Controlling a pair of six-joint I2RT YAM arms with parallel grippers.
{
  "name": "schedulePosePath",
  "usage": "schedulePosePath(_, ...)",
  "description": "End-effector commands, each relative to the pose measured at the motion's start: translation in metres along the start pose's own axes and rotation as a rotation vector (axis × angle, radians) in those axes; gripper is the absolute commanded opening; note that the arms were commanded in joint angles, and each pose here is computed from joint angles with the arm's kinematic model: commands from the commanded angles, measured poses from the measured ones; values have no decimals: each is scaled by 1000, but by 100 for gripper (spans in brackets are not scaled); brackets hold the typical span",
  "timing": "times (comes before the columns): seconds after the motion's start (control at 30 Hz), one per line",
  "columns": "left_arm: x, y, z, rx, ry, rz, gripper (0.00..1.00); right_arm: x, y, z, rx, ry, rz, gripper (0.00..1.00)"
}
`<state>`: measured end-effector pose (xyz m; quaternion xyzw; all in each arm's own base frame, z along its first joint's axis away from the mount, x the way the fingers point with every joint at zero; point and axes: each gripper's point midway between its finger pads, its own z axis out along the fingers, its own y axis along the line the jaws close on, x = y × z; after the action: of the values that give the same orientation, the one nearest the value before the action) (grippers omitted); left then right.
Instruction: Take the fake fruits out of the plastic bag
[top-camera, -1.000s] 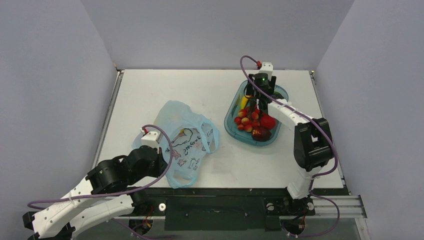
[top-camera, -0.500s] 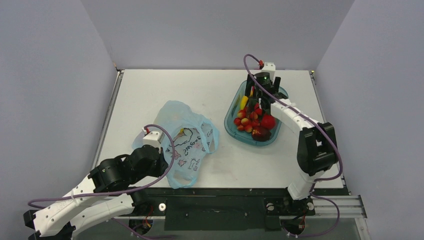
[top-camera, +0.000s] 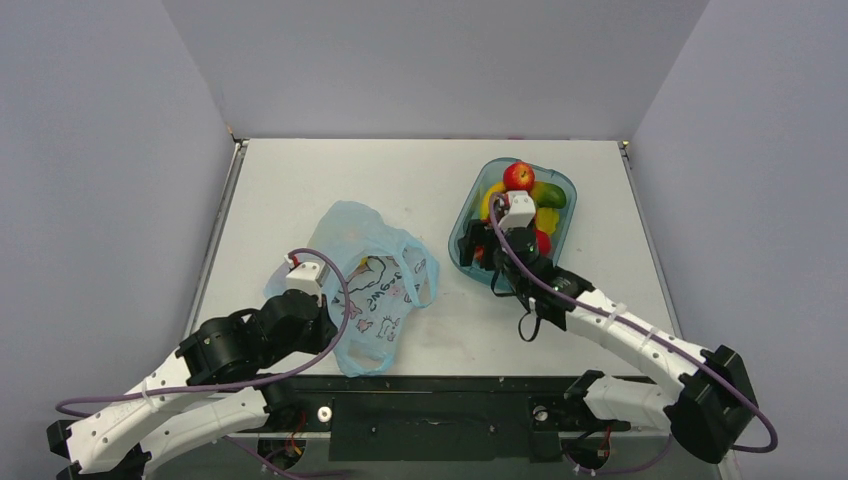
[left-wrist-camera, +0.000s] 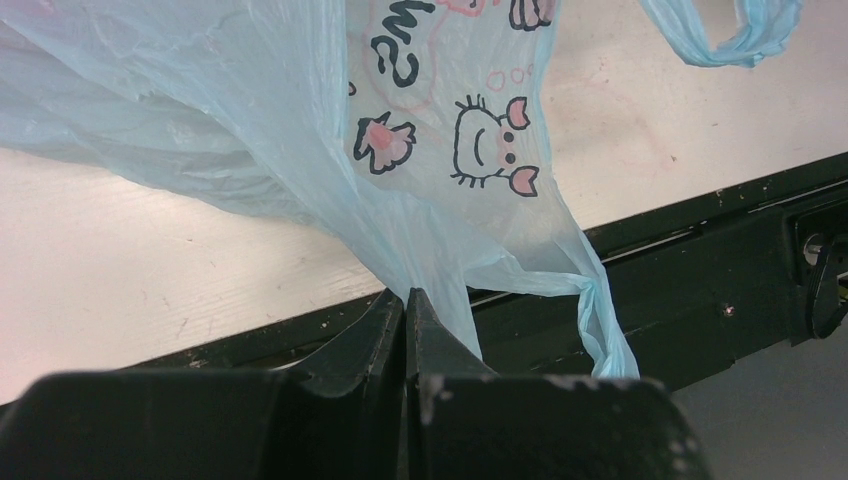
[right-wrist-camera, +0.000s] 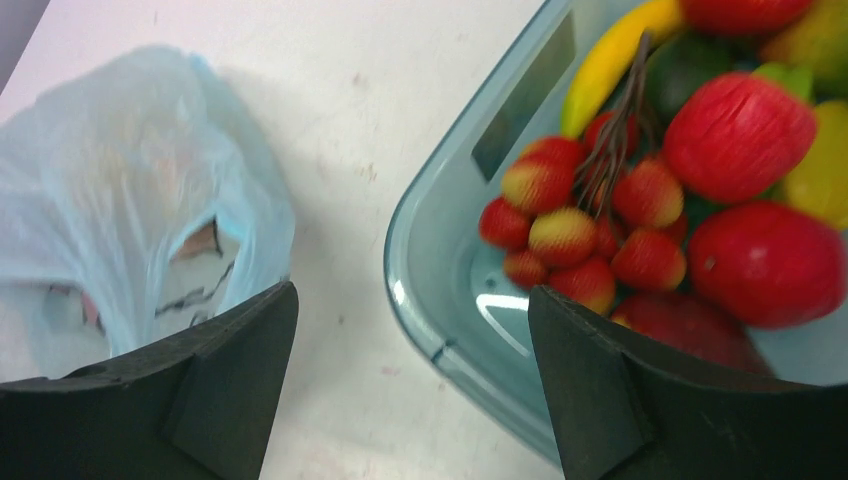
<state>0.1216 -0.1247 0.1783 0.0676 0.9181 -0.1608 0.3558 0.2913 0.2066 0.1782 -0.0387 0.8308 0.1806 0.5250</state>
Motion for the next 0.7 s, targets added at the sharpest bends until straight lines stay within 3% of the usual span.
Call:
schedulePosePath(0.0, -9, -11, -2, 59, -41, -1, 0, 11, 25, -31, -132, -40, 65, 80)
schedulePosePath(0.17, -10, -12, -4, 70, -49, -4, 0, 80, 49, -58, -291, 57, -30, 81)
schedulePosePath(0.33, -11, -12, -4, 67, -49, -3, 0, 104, 107, -101, -551, 72, -58, 74)
schedulePosePath(0.43, -9, -13, -2, 67, -40, 2, 0, 91, 142, -121, -674, 28, 4, 68)
schedulePosePath(0.53, -8, -13, -1, 62, -30, 6, 0, 71, 173, -128, -723, 5, 36, 52)
schedulePosePath(0.67, -7, -14, 2, 54, -17, 12, 0, 46, 199, -121, -728, -59, -17, 50)
